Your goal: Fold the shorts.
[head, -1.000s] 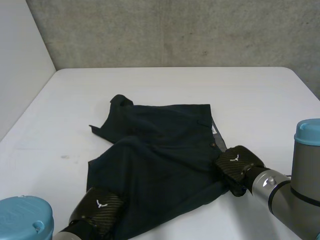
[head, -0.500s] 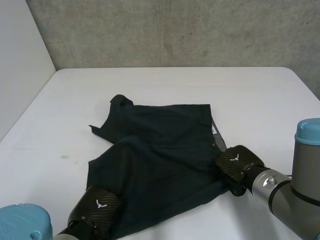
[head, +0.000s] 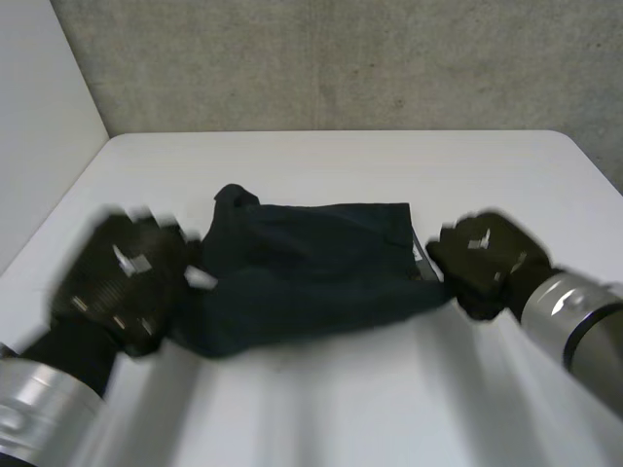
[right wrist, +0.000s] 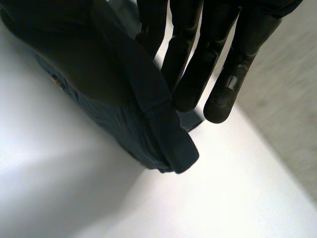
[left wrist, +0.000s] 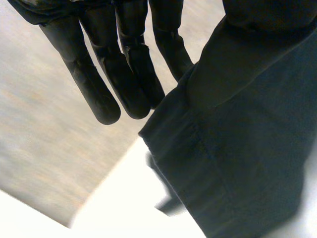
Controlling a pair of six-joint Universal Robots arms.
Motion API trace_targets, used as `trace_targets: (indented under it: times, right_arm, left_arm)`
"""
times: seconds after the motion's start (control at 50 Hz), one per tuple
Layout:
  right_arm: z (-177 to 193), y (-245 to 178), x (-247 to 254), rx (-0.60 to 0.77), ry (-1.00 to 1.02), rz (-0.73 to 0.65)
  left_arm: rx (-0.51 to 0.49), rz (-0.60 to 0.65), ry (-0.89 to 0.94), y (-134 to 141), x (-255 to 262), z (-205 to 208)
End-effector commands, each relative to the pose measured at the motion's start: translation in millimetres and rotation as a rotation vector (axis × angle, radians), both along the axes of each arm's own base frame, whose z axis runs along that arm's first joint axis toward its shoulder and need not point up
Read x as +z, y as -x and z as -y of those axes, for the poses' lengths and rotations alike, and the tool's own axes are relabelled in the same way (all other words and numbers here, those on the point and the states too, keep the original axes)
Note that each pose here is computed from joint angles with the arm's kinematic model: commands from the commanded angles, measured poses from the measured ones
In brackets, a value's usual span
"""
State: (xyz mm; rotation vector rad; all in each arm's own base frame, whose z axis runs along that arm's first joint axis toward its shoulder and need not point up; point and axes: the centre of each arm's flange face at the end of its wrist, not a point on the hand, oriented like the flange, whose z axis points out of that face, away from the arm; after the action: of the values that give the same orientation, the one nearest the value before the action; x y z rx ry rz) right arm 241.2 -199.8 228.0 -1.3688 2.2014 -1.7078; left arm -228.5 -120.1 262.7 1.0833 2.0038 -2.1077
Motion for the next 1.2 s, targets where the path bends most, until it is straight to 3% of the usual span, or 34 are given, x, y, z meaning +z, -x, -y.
trace_targets:
  times: [0.02, 0.2, 0.28, 0.42, 0.5, 0.72, 1.0, 1.2]
  right_arm:
    - [1, -4, 68, 0.039, 0.177, 0.087]
    - [-5, 0, 8, 0.048, -0.09, -0.002]
    - [-10, 0, 7, 0.051, -0.14, 0.002]
    - [1, 11, 20, -0.043, -0.244, 0.153]
    - [0, 13, 20, -0.022, -0.329, 0.226]
    - [-5, 19, 3, -0.063, -0.488, 0.331]
    - [-36, 18, -52, -0.097, -0.489, 0.484]
    - [-22, -5, -90, -0.065, -0.526, 0.436]
  left_arm:
    - [0.094, -0.117, 0.265, -17, 82, 14]
    - [0.08, -0.015, 0.094, -12, 27, 26]
    - [0.079, 0.016, 0.037, -8, 10, 32]
    - [0.073, 0.021, 0.026, -6, 7, 32]
    - [0.073, 0.015, 0.028, -7, 8, 31]
    - [0.07, -0.009, 0.019, -6, 9, 31]
    - [0.071, -0.021, 0.03, -1, 12, 40]
    - [0.07, -0.068, 0.016, 3, 16, 44]
